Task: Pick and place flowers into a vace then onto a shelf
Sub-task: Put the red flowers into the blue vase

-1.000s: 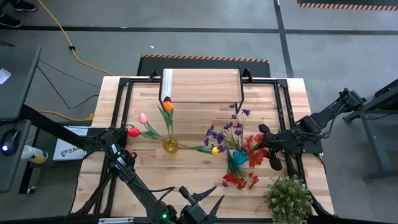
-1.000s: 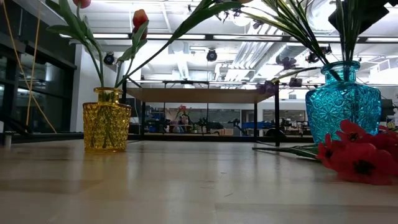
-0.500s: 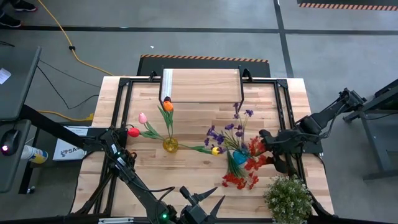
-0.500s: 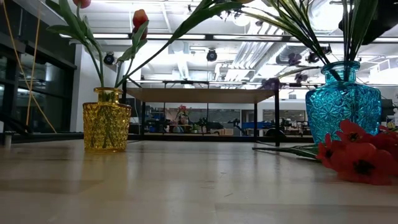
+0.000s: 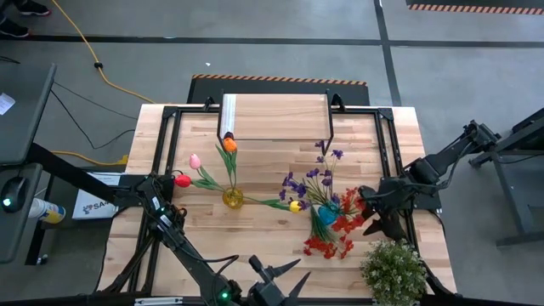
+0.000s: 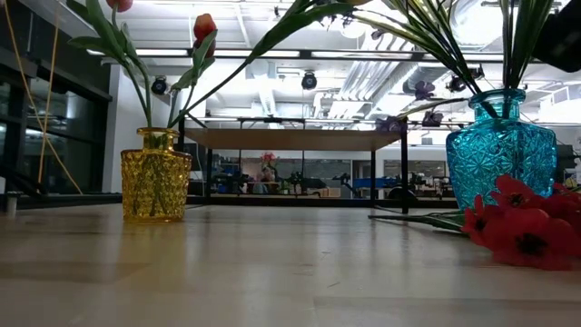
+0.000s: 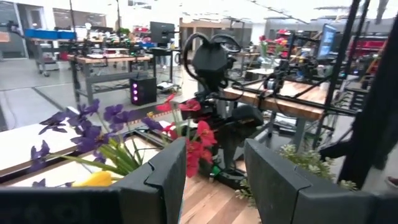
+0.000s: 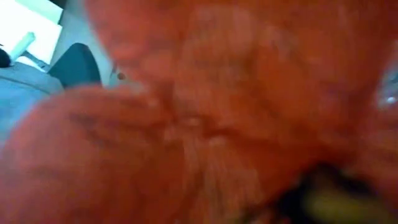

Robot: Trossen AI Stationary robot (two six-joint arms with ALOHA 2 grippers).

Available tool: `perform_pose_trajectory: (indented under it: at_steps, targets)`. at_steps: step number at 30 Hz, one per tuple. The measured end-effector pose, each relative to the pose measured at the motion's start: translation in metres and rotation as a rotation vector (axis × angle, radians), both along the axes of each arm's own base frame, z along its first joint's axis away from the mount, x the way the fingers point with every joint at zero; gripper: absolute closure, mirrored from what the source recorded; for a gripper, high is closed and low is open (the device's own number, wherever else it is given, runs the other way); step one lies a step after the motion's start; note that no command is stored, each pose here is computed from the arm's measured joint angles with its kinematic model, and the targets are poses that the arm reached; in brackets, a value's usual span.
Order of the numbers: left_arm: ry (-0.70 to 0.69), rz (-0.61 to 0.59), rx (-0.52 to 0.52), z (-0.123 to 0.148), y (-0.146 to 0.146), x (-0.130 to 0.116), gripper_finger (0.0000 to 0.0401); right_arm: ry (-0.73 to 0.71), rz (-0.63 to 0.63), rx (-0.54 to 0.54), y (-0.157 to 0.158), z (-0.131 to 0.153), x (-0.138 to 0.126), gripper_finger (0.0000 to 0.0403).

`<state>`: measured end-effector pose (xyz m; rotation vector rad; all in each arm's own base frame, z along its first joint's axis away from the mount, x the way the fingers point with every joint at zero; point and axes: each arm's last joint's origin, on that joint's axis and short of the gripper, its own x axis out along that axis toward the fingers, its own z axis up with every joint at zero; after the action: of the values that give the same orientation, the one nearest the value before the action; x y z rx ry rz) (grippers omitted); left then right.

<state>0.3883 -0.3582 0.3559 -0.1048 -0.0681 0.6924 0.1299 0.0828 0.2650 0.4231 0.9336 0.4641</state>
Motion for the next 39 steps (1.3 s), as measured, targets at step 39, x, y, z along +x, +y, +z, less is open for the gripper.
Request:
perform_pose_trajectory:
  at_steps: [39]
  targets:
    - [0.514, -0.537, -0.308, -0.103, 0.028, 0.033, 0.0206, 0.041, 0.024, 0.456, 0.013, 0.026, 0.009, 0.0221]
